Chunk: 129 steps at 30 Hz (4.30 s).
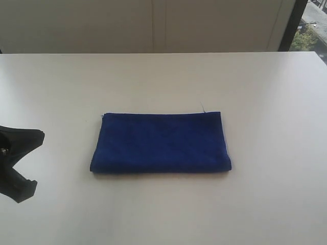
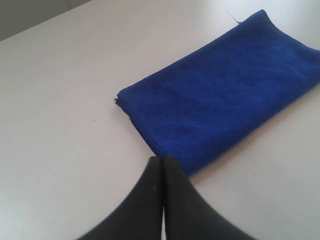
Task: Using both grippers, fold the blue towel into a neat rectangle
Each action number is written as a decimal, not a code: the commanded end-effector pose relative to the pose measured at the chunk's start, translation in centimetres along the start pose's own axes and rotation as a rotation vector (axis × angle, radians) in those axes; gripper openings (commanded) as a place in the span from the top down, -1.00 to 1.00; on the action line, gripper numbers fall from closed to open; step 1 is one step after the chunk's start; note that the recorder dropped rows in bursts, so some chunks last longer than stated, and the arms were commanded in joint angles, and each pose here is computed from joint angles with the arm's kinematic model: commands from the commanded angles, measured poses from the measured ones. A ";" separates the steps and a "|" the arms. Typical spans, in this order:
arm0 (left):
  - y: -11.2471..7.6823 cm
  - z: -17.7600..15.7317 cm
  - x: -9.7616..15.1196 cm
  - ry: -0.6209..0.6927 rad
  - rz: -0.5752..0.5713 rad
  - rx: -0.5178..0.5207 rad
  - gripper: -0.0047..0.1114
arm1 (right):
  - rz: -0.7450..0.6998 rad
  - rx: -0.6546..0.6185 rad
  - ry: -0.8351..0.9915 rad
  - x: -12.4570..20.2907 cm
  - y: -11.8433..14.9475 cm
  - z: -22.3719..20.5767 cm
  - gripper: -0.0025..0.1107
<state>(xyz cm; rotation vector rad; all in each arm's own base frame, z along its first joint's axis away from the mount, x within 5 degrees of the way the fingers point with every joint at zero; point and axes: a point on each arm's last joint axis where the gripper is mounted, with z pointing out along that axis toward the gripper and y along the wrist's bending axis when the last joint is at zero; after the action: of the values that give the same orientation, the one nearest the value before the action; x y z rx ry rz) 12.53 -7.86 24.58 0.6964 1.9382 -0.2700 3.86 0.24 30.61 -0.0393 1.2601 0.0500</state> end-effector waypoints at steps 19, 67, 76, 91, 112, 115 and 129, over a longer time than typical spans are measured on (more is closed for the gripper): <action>-0.1 0.0 0.2 0.007 0.004 0.007 0.92 | -0.017 0.003 0.272 7.3 0.0 -1.1 0.96; 2.9 -5.0 4.9 0.110 -0.325 -0.341 0.92 | -0.019 -0.001 0.573 12.3 0.0 -2.4 0.96; 0.9 -5.6 11.5 -0.022 -0.327 -0.434 0.92 | -0.019 -0.001 0.573 12.3 0.0 -2.4 0.96; 0.8 -5.4 12.2 -0.057 -0.312 -0.443 0.92 | -0.019 -0.001 0.573 12.3 0.0 -2.4 0.96; 0.5 -5.3 12.0 -0.051 -0.234 -0.408 0.92 | -0.019 -0.001 0.573 12.3 0.0 -2.4 0.96; 0.5 -5.3 12.0 -0.051 -0.234 -0.408 0.92 | -0.019 -0.001 0.573 12.3 0.0 -2.4 0.96; 0.5 -5.3 12.0 -0.052 -0.230 -0.409 0.92 | -0.019 -0.001 0.573 12.3 0.0 -2.4 0.96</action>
<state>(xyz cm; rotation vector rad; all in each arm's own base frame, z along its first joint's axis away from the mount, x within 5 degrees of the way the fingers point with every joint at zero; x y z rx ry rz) 5.05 -0.72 16.58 0.2031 1.9467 -0.0199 5.33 0.32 18.26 -0.0738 1.8382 0.0271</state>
